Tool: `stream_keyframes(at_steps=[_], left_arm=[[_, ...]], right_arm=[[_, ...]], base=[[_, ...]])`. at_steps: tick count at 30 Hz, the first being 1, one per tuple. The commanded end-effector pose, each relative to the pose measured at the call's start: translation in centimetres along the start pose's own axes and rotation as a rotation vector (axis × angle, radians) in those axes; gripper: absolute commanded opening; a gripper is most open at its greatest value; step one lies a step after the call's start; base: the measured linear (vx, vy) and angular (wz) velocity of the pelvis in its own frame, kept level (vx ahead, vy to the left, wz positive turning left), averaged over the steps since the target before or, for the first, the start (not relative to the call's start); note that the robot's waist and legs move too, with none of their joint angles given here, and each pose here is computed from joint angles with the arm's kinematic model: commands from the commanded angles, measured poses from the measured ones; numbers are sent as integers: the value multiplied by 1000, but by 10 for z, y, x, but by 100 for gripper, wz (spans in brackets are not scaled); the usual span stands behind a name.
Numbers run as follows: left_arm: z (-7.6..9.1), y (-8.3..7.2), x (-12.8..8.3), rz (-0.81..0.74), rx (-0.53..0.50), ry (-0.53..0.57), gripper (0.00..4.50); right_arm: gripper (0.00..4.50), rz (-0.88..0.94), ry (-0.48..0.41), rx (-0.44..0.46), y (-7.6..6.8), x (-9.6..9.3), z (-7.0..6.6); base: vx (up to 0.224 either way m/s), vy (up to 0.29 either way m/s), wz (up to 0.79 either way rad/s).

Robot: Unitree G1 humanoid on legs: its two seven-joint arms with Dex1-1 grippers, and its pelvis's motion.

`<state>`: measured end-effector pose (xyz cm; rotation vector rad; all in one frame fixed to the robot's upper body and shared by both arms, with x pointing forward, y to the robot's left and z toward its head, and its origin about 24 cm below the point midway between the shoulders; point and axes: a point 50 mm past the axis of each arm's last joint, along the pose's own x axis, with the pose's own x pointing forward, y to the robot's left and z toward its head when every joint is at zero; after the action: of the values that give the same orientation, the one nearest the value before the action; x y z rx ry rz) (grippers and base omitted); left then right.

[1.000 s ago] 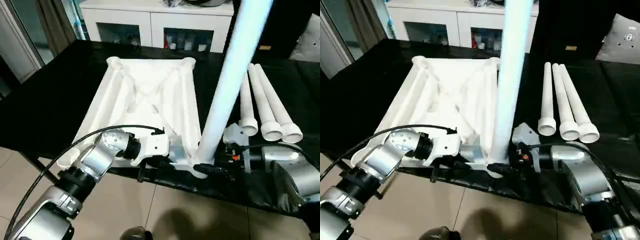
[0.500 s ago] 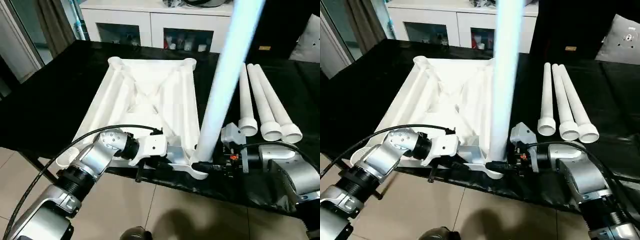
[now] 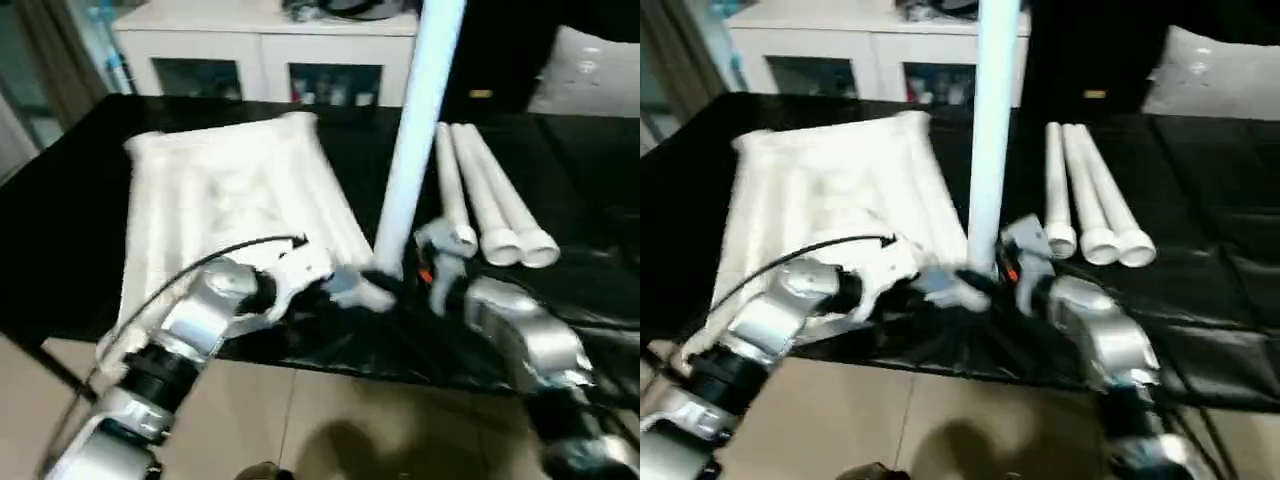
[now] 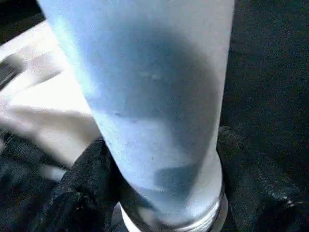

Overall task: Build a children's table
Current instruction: Rotate leg to tighten

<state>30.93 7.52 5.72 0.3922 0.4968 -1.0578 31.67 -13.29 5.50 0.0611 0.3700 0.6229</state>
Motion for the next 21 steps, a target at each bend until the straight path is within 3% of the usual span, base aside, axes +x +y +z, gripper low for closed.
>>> stream_keyframes(at_steps=[1,4,5,6,8,13,21], left_arm=[[43,-9,4,61,20,-168,0],[51,-9,8,121,-3,-200,0],[55,-10,9,134,0,-217,0],[55,-10,9,134,0,-217,0],[57,-11,9,139,4,-217,0],[52,-9,8,142,16,-189,0],[34,-1,0,62,64,-141,0]], right_arm=[[263,-76,114,90,8,14,-27],[263,-114,94,96,7,17,-26],[318,-111,61,116,8,18,-24],[332,-111,61,116,8,18,-24],[332,-130,42,126,7,17,-22],[381,-132,-2,88,4,12,-19],[446,50,-86,-14,-11,-28,-7]], base=[[0,0,0],[0,0,0],[0,0,0],[0,0,0],[0,0,0],[0,0,0],[0,0,0]])
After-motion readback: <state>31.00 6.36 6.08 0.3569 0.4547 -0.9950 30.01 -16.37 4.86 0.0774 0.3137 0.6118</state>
